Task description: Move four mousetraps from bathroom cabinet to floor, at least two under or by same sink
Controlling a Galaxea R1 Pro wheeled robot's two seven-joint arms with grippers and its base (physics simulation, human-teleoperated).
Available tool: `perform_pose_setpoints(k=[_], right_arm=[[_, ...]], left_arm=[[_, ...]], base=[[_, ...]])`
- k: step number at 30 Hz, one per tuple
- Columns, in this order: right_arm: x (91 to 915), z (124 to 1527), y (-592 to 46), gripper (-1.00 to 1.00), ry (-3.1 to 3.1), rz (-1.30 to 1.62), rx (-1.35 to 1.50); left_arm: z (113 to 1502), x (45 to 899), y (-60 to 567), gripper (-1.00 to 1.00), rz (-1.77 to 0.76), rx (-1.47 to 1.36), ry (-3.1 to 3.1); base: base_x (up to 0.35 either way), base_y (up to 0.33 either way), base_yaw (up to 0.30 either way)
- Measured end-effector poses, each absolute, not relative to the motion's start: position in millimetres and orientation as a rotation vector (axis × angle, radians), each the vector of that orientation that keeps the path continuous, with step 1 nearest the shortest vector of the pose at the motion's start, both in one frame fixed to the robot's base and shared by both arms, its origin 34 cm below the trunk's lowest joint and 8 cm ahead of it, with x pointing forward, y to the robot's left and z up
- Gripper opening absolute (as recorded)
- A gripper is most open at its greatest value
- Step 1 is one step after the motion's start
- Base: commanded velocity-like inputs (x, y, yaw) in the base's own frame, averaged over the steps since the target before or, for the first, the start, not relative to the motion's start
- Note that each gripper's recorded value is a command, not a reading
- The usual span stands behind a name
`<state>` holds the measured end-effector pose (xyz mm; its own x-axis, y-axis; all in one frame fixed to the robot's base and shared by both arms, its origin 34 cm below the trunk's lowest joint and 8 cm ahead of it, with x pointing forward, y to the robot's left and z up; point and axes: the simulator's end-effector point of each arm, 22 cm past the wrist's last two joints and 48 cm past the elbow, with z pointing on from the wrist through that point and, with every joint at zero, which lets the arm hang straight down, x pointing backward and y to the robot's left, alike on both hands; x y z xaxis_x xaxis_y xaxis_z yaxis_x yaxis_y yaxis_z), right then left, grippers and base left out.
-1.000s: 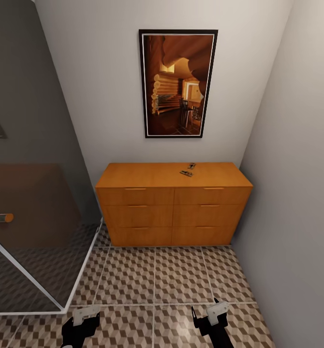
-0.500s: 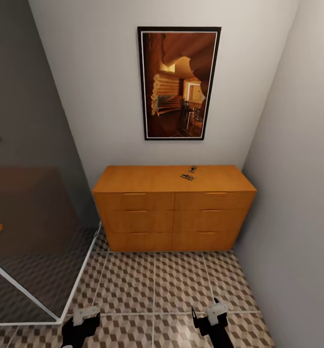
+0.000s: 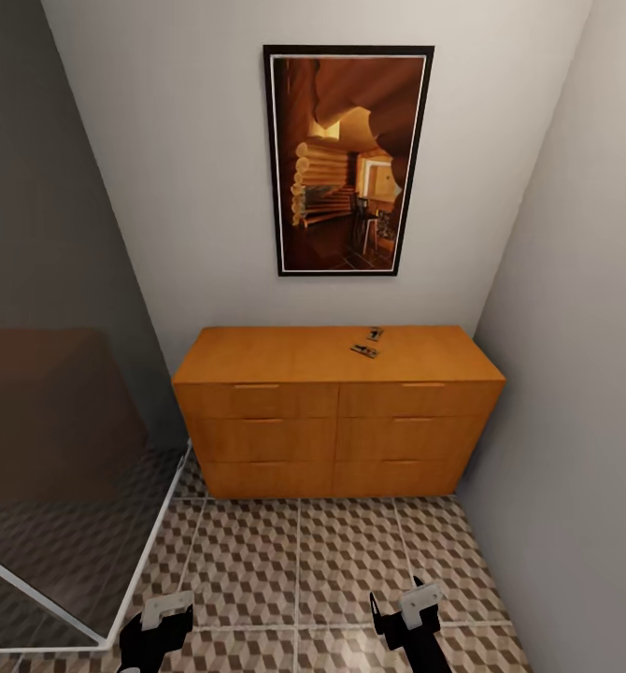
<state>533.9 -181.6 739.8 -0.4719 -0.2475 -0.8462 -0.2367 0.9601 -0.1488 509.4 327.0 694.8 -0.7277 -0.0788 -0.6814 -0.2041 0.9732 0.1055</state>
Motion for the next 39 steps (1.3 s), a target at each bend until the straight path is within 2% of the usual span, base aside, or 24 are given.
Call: perform_pose_setpoints(k=[23,33,39], right_arm=[[534,740,-180,1.00,2.078,-0.010,-0.351],[637,787,-186,1.00,2.060,-0.117,-0.378],[714,868,-204,1.00,1.978,-0.235,-0.332]], left_arm=[[694,508,326,1.00,0.222,-0.196,2.387],[693,507,321,1.00,0.215,-0.196,2.389],[693,507,321,1.00,0.215,-0.196,2.389]], base=[[0.002,0.000,0.000],[0.000,0.000,0.000],[0.000,0.000,0.000]])
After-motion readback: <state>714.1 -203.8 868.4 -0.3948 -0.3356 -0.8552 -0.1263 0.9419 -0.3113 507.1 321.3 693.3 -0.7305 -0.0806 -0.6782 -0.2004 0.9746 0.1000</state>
